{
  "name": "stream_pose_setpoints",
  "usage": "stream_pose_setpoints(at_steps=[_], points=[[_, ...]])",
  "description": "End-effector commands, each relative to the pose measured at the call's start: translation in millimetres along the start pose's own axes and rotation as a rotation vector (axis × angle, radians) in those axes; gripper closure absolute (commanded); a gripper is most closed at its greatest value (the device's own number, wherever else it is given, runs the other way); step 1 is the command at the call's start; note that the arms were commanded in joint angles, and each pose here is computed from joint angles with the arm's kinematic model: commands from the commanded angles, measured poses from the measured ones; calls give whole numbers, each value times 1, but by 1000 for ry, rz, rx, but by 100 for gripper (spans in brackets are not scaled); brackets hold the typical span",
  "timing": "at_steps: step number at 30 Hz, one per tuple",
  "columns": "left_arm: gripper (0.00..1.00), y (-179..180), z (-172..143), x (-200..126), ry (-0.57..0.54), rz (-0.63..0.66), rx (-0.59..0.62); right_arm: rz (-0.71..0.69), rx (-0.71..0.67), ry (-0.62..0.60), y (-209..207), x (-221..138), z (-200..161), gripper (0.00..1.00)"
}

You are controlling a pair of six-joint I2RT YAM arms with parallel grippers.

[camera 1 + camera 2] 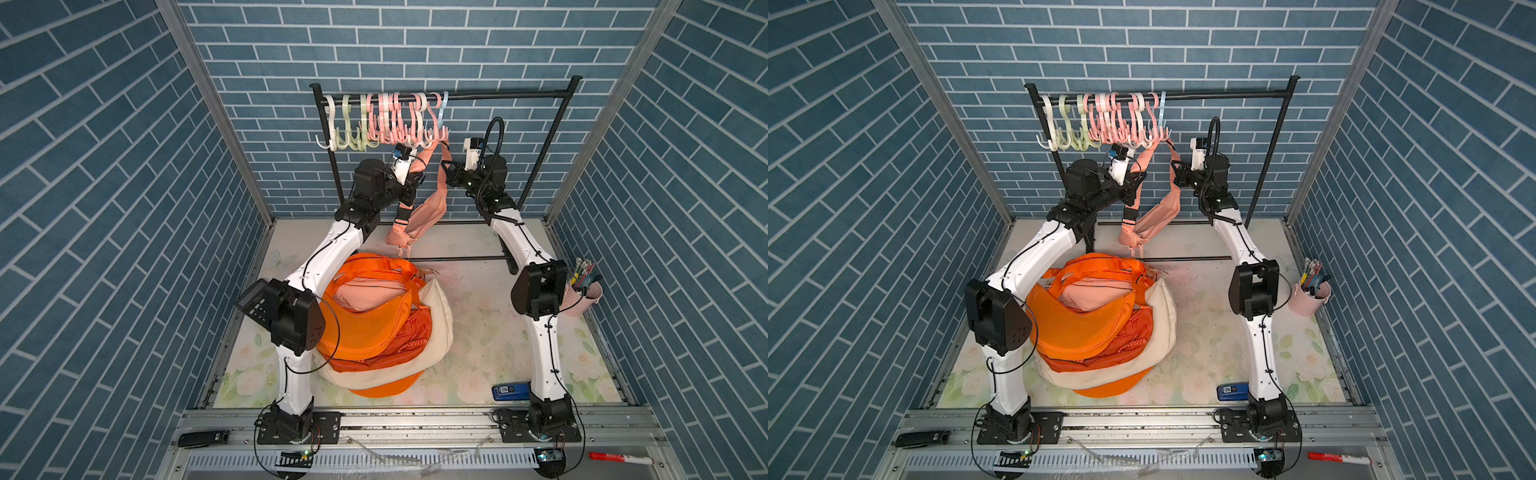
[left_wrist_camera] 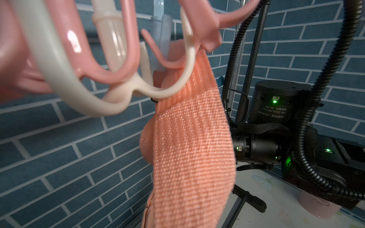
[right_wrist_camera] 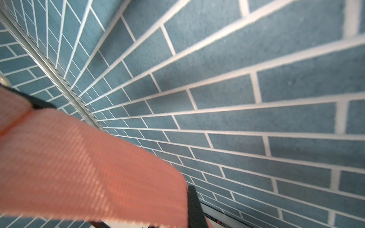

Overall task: Take the bag off the hook
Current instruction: Pick up the bag from the hook.

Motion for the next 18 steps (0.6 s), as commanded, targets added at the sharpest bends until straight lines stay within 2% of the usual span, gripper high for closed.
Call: stream_pose_setpoints(at_steps=[1, 7, 8, 18], points=[[100, 0, 17, -5, -37, -6, 12, -6, -14, -75, 26, -19, 36, 100], [100, 1, 15, -2, -22, -7, -11, -10, -43, -76, 40, -37, 45, 100], [100, 1, 16, -2, -24, -6, -15, 0, -58, -96, 51, -46, 57, 100], [100, -10, 31, 5, -43, -8, -13, -6, -107, -93, 73, -76, 75, 100]])
Point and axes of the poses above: each gripper's point midway between its finger pads, its own x axis out along the fingers, its own y axis along the line the jaws close on, z = x × y, the point moved 6 cm from there along -x, back along the fingers, and after that the axes turned 6 degrees about x, right-handed, at the moved point
